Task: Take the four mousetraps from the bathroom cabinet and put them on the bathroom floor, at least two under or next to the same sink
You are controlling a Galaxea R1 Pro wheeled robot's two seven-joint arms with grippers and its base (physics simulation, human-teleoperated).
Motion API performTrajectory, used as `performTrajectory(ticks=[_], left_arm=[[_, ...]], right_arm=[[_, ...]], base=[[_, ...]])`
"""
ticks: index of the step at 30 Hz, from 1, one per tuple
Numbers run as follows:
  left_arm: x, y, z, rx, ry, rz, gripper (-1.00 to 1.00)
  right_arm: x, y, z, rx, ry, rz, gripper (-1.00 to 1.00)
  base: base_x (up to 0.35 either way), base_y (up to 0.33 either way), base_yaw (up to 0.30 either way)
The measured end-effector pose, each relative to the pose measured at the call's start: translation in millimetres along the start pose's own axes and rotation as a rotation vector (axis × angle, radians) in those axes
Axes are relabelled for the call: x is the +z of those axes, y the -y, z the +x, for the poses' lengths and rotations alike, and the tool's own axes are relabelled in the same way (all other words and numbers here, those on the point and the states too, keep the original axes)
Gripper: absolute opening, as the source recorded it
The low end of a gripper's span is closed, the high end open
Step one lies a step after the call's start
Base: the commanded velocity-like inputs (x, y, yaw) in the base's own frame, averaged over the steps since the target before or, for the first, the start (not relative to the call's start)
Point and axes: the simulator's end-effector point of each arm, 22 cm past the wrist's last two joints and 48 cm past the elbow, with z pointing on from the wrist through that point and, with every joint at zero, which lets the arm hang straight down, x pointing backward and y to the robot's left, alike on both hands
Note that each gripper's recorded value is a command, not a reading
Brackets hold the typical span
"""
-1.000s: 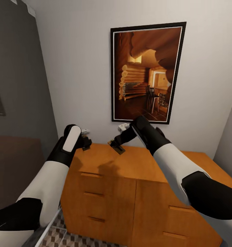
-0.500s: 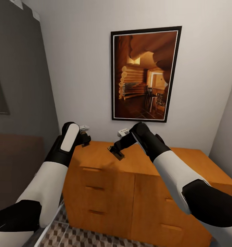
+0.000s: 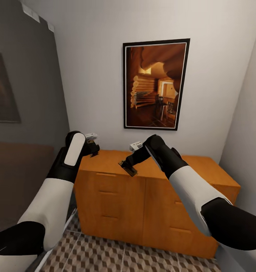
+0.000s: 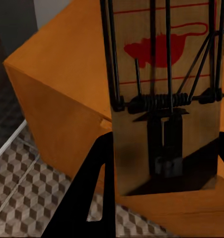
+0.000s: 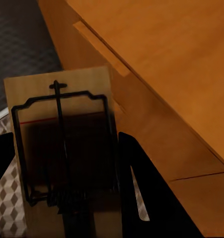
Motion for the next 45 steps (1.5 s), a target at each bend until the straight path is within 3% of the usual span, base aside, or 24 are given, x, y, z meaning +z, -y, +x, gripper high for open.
performTrajectory(ticks=[7, 14, 16, 18, 20, 21, 25, 27, 29, 30, 34, 38, 41, 45], left_arm=[[15.8, -10.2, 32.8, 0.007, -0.054, -0.021, -1.00], [44.1, -35.3, 108.5, 0.020, -0.172, -0.064, -1.00], [54.3, -45.1, 143.3, 0.024, -0.227, -0.079, -1.00], [73.3, -67.6, 213.9, 0.040, -0.359, -0.127, -1.00], [86.3, -91.0, 272.4, 0.043, -0.471, -0.184, -1.00], [89.5, -97.5, 284.9, 0.035, -0.491, -0.202, -1.00], [111.6, -145.5, 347.3, -0.077, -0.539, -0.333, -1.00], [122.8, -154.5, 391.6, -0.127, -0.583, -0.320, -1.00], [128.2, -158.5, 414.6, -0.141, -0.601, -0.296, -1.00], [137.3, -167.7, 436.6, -0.146, -0.579, -0.273, -1.00], [141.3, -193.0, 470.4, -0.121, -0.538, -0.301, -1.00], [135.9, -213.3, 496.1, -0.120, -0.525, -0.343, -1.00], [126.4, -230.8, 524.2, -0.124, -0.522, -0.378, -1.00], [107.5, -262.2, 565.2, -0.119, -0.545, -0.428, -1.00]], right_arm=[[0.9, -0.6, 2.0, 0.006, -0.001, -0.009, -1.00], [10.7, 20.5, 36.4, 0.048, -0.051, 0.006, -1.00], [27.6, 21.5, 74.0, 0.085, -0.105, -0.010, -1.00], [62.1, 10.6, 160.9, 0.156, -0.225, -0.047, -1.00], [80.7, -1.1, 232.9, 0.212, -0.319, -0.071, -1.00], [86.2, -7.5, 260.0, 0.233, -0.355, -0.083, -1.00], [105.5, -20.7, 374.7, 0.274, -0.452, -0.116, -1.00], [111.6, -27.9, 430.5, 0.293, -0.505, -0.136, -1.00], [113.4, -32.5, 460.9, 0.300, -0.531, -0.149, -1.00], [116.0, -35.5, 493.3, 0.290, -0.536, -0.154, -1.00], [111.8, -38.0, 552.3, 0.282, -0.568, -0.130, -1.00], [113.2, -35.2, 570.5, 0.260, -0.539, -0.097, -1.00], [114.6, -40.9, 585.6, 0.280, -0.526, -0.072, -1.00], [115.8, -44.8, 622.9, 0.290, -0.504, 0.043, -1.00]], base=[[-0.346, 0.000, 0.000], [-0.346, 0.000, 0.000], [-0.346, 0.000, 0.000], [-0.347, 0.000, 0.000], [-0.347, 0.000, 0.000], [-0.347, 0.000, 0.000], [-0.347, 0.000, 0.000], [-0.347, 0.000, 0.000], [-0.347, 0.000, 0.000], [-0.346, 0.000, 0.000], [-0.346, 0.000, 0.000], [-0.347, 0.000, 0.000], [-0.347, 0.000, 0.000], [-0.346, 0.000, 0.000]])
